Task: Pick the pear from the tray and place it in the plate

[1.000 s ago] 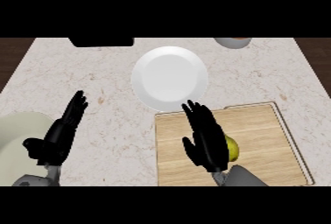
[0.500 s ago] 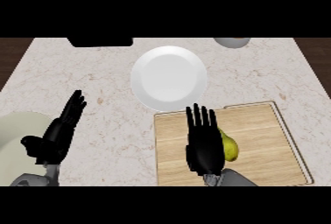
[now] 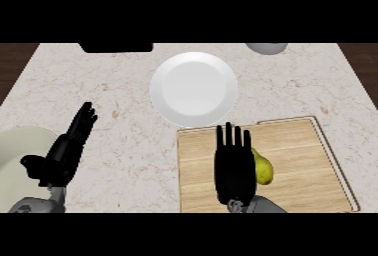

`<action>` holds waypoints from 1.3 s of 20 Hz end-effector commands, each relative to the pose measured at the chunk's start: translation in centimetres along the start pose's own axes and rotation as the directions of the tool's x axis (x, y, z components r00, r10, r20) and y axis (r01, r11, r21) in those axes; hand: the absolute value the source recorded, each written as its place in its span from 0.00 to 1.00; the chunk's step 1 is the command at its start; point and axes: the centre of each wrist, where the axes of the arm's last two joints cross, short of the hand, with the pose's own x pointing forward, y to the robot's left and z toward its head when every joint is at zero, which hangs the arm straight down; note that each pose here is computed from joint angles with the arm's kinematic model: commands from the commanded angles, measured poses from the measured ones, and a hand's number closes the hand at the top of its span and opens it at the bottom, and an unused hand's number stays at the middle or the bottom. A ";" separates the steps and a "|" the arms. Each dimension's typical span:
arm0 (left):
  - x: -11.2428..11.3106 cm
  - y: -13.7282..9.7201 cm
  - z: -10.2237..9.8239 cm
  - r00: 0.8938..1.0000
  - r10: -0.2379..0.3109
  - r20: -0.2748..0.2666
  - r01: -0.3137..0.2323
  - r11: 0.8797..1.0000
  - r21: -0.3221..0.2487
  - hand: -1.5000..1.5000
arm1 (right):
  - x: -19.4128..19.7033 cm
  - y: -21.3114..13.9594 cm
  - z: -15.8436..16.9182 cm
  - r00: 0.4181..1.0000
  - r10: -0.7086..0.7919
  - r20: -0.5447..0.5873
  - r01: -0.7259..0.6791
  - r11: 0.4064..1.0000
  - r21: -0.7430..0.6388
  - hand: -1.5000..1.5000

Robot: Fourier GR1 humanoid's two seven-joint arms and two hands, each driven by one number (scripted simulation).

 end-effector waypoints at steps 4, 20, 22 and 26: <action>-2.7 1.2 0.8 0.997 -0.030 -0.074 0.033 0.999 0.038 0.50 | -0.9 0.2 -1.4 0.957 0.202 -0.208 -0.184 0.977 0.104 0.00; -2.4 1.9 0.2 0.997 -0.045 -0.063 0.048 0.998 0.043 0.50 | -3.5 1.4 -4.8 0.917 0.288 -0.277 -0.243 0.952 0.187 0.00; -2.5 1.5 0.9 0.996 -0.039 -0.077 0.041 0.999 0.024 0.50 | -3.8 2.4 -4.8 0.907 0.296 -0.300 -0.246 0.950 0.191 0.00; -0.9 3.1 0.4 0.998 -0.035 -0.049 0.037 0.999 0.035 0.50 | -4.2 1.6 -5.0 0.925 0.262 -0.276 -0.208 0.956 0.208 0.00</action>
